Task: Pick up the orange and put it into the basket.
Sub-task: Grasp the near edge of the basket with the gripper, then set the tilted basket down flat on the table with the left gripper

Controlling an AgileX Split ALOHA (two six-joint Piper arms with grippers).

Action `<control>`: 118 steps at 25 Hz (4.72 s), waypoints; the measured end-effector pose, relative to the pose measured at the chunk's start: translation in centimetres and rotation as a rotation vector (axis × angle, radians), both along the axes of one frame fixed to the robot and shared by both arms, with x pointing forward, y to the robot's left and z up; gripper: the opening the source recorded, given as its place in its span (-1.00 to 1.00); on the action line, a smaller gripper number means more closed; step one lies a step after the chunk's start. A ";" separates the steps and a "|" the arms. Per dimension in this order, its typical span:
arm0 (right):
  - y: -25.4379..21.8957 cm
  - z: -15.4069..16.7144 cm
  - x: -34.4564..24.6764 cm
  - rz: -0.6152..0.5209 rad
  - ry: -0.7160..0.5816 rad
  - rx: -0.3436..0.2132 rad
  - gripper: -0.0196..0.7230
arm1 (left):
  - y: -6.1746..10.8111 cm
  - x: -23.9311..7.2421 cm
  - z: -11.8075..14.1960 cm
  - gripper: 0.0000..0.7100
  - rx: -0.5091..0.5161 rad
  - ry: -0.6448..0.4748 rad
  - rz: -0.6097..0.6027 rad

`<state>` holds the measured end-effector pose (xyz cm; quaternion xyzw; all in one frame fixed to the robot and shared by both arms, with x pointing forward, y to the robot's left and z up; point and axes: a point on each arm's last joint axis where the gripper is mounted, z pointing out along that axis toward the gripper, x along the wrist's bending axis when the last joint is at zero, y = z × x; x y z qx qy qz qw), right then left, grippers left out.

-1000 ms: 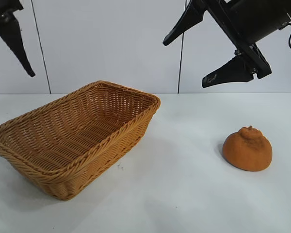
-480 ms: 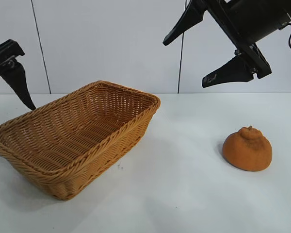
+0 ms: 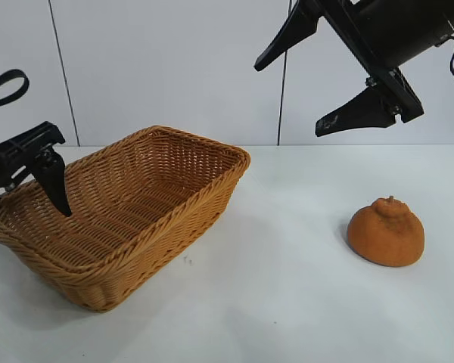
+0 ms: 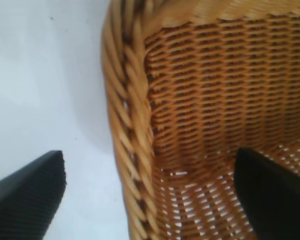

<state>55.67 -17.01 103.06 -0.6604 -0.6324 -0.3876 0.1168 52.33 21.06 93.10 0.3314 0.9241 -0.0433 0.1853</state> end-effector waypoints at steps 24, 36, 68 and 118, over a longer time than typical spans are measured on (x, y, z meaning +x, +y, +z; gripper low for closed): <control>0.0 0.0 0.0 0.000 0.000 0.000 0.81 | 0.0 0.4 -3.2 -0.45 0.040 0.071 -0.009; 0.0 0.0 0.0 0.000 0.000 -0.001 0.81 | -0.5 1.6 -1.5 -0.76 0.036 0.101 -0.065; 0.0 0.0 0.0 0.001 -0.001 -0.003 0.81 | 0.5 10.9 2.9 -0.76 -0.032 0.007 -0.606; 0.0 0.0 0.0 0.001 -0.001 -0.003 0.81 | -2.1 10.5 2.3 0.87 0.062 0.033 -0.834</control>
